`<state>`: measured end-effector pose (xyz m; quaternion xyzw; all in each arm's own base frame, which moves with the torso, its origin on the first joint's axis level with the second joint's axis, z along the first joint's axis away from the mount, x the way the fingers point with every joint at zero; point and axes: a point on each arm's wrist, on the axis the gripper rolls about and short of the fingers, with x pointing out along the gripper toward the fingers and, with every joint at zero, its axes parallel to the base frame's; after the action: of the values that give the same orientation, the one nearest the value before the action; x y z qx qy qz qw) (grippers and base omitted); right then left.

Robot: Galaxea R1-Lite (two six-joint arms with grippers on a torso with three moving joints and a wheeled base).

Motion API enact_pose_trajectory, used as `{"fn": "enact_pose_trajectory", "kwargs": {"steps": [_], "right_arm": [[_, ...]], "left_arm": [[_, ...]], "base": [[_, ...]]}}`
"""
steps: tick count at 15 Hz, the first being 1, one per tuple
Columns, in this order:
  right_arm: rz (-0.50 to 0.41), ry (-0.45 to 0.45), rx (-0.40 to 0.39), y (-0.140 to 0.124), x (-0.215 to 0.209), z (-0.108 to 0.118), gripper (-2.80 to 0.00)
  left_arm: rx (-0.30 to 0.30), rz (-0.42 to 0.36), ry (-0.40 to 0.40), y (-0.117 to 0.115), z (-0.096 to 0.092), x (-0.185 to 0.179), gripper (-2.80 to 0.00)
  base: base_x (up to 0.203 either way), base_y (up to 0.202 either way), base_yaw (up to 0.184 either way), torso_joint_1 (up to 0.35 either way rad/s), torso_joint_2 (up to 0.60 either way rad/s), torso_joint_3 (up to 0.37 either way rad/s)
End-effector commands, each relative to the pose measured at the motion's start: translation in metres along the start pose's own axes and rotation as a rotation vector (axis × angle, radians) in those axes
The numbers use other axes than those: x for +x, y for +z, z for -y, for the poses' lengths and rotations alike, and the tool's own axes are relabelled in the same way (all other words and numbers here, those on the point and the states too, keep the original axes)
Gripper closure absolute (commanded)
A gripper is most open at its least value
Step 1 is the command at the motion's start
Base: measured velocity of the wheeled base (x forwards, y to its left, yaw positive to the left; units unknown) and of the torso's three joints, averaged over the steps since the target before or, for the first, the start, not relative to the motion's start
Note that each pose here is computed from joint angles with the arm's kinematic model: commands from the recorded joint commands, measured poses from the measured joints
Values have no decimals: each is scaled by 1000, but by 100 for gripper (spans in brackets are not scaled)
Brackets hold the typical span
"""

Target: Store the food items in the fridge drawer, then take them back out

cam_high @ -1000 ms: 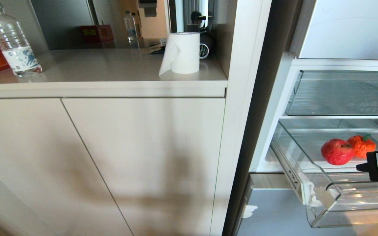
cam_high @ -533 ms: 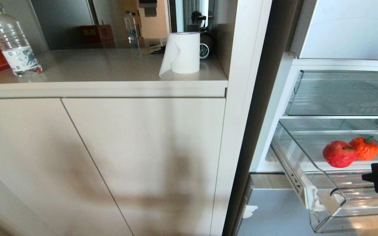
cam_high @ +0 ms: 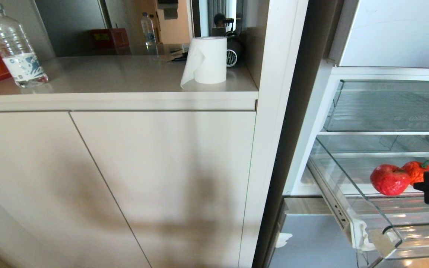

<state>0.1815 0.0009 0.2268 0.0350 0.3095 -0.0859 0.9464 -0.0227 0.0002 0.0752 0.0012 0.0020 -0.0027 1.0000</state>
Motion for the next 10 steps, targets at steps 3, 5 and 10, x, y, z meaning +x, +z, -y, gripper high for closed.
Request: {"fn": "enact_pose_trajectory", "kwargs": {"steps": [3, 5, 10], "right_arm": [[-26, -86, 10, 15, 67, -7, -280], [-4, -94, 18, 23, 74, -9, -280], [-31, -122, 30, 28, 94, -5, -280]], "left_arm": [[1, 0, -1, 0, 0, 0, 0], [1, -1, 1, 0, 0, 0, 0], [-1, -1, 1, 0, 0, 0, 0]], "base": [[0, 0, 0, 0, 0, 0], [0, 0, 0, 0, 0, 0], [0, 0, 0, 0, 0, 0]]}}
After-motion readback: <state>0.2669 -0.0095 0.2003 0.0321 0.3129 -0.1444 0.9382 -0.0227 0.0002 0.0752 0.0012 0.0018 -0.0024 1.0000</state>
